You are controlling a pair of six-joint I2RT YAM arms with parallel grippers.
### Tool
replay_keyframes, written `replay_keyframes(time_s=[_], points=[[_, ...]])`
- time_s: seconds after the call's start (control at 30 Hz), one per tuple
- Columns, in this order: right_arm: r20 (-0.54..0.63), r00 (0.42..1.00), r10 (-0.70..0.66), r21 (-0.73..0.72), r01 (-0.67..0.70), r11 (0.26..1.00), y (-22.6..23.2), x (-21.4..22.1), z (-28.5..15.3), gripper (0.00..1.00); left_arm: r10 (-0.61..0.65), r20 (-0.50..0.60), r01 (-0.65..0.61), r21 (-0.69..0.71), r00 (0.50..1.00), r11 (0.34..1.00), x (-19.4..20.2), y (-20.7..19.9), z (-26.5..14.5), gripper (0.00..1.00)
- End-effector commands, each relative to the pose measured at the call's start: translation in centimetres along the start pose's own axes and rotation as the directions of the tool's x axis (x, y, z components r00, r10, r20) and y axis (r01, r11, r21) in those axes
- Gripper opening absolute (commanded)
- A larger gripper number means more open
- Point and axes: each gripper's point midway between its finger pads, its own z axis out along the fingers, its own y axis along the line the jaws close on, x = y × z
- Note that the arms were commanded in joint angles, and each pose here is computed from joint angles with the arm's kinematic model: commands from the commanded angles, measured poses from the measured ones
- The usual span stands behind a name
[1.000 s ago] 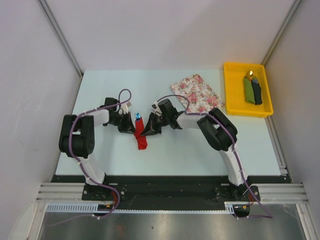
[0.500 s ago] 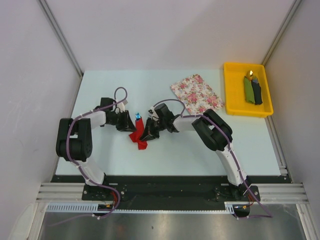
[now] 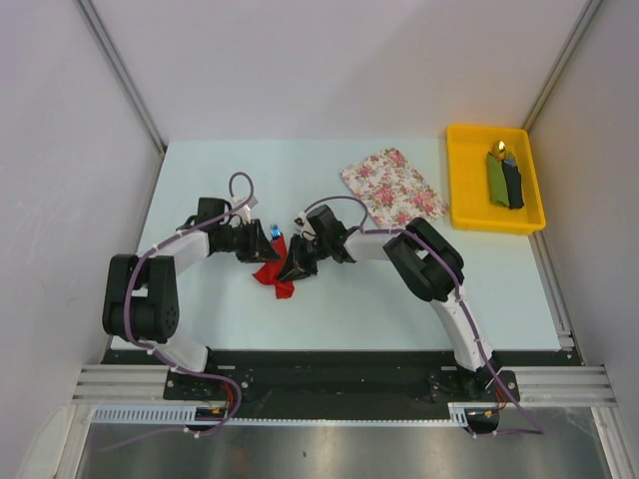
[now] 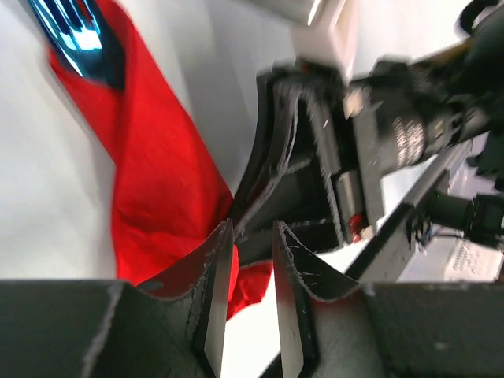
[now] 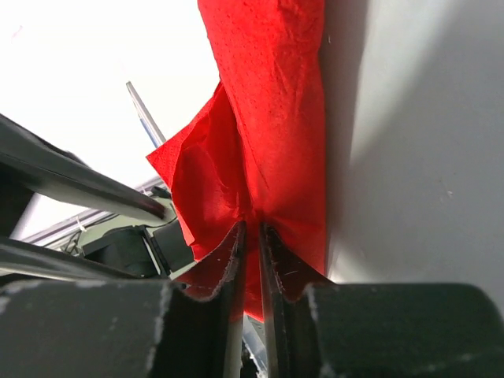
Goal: Place the utensils on the paper napkin and roll it up
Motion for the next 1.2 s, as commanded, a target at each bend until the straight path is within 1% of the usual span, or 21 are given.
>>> replay_keyframes(time_s=[0.0, 0.1, 0.23, 0.37, 0.47, 0.57, 0.67, 0.8, 0.97, 1.07, 1.17], points=[[0.044, 0.999, -0.001, 0.084, -0.003, 0.996, -2.5, -0.9, 0.9, 0.17, -0.017, -0.092, 0.018, 0.01, 0.996, 1.0, 2.6, -0.1, 0.3, 0.32], [0.041, 0.999, -0.001, 0.081, -0.002, 0.997, -2.4, -0.9, 0.9, 0.17, -0.012, -0.137, 0.005, -0.052, 0.991, 0.999, 3.7, 1.3, 0.1, 0.3], [0.043, 0.999, -0.009, 0.065, 0.006, 0.998, -1.8, -1.1, 0.7, 0.17, -0.017, -0.184, -0.016, -0.178, 0.983, 0.984, 4.6, 3.8, -0.2, 0.19], [0.045, 0.999, -0.024, 0.045, 0.022, 0.999, -0.9, -1.3, 0.4, 0.18, -0.037, -0.228, -0.019, -0.235, 0.973, 0.972, 5.4, 5.3, -0.2, 0.13], [0.046, 0.998, -0.038, 0.005, 0.038, 0.999, 0.7, -1.4, -0.1, 0.21, -0.04, -0.241, -0.025, -0.26, 0.97, 0.965, 5.7, 6.0, -0.1, 0.1], [0.046, 0.997, -0.059, -0.048, 0.061, 0.997, 2.9, -1.2, -0.5, 0.22, -0.05, -0.249, -0.02, -0.272, 0.967, 0.962, 5.9, 6.4, 0.0, 0.07], [0.034, 0.996, -0.08, -0.069, 0.082, 0.994, 4.3, -0.4, -0.8, 0.22, -0.055, -0.25, -0.018, -0.28, 0.967, 0.96, 6.0, 6.7, 0.1, 0.05], [0.016, 0.997, -0.081, -0.057, 0.081, 0.995, 4.2, 0.5, -0.8, 0.22, -0.059, -0.245, -0.017, -0.295, 0.968, 0.955, 6.0, 6.9, -0.1, 0.03], [-0.011, 0.999, -0.048, -0.017, 0.048, 0.999, 2.2, 1.9, -0.1, 0.2, -0.061, -0.235, -0.011, -0.294, 0.97, 0.956, 5.9, 6.8, 0.0, 0.02], [-0.018, 0.999, -0.041, -0.025, 0.04, 0.999, 2.1, 2.4, 0.1, 0.2, -0.066, -0.231, -0.004, -0.292, 0.971, 0.956, 5.8, 6.7, 0.1, 0.02], [-0.027, 0.999, -0.042, -0.05, 0.041, 0.998, 2.9, 2.8, -0.1, 0.21, -0.067, -0.234, -0.004, -0.292, 0.97, 0.956, 5.9, 6.7, 0.1, 0.01]])
